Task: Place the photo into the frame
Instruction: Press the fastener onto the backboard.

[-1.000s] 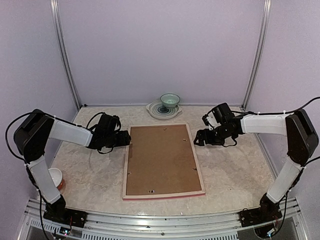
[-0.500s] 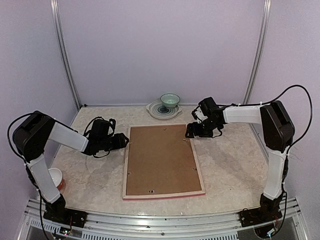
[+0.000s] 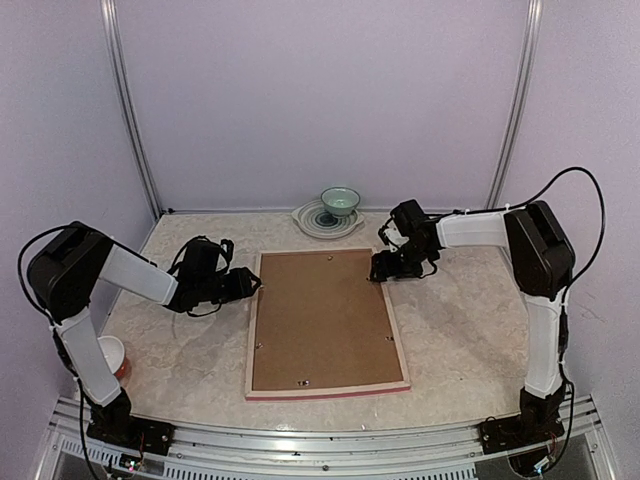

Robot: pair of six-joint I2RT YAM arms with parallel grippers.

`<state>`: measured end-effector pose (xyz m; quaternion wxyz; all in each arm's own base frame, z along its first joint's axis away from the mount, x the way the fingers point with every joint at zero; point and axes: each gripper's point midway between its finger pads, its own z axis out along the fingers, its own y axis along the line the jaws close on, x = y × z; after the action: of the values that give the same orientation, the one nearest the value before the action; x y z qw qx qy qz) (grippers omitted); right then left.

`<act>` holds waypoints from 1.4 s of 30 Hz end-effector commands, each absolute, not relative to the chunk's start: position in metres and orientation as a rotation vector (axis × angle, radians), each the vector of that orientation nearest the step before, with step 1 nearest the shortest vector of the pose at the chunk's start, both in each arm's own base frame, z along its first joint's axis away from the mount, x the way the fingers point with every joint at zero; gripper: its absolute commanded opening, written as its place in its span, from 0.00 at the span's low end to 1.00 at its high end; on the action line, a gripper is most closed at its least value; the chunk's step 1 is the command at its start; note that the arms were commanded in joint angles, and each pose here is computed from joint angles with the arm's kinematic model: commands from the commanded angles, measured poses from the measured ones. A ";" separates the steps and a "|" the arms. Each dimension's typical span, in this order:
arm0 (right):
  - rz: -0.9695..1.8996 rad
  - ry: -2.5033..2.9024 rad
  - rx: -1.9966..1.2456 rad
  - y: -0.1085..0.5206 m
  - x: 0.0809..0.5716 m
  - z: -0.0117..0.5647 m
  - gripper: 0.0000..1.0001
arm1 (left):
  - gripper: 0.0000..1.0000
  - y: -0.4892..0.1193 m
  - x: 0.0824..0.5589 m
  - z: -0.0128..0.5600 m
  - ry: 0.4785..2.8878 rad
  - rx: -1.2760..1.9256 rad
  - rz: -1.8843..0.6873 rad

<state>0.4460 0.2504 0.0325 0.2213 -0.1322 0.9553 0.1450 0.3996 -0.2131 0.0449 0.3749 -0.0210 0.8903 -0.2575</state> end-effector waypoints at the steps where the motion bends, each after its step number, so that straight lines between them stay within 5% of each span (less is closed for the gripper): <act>1: 0.396 2.645 -0.393 0.256 0.448 0.027 0.79 | 0.58 -0.216 0.404 0.042 2.281 -0.053 -0.669; 29: 0.166 2.679 -0.450 0.258 0.438 0.016 0.77 | 0.57 -0.212 0.406 0.027 2.330 -0.084 -0.669; 42: 0.328 2.660 -0.342 0.256 0.449 0.038 0.73 | 0.57 -0.215 0.405 0.029 2.333 -0.078 -0.685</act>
<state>0.4425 0.2699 0.0337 0.2215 -0.1553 0.9560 0.1138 0.4043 -0.2141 0.0329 0.3590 -0.0280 0.8952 -0.2626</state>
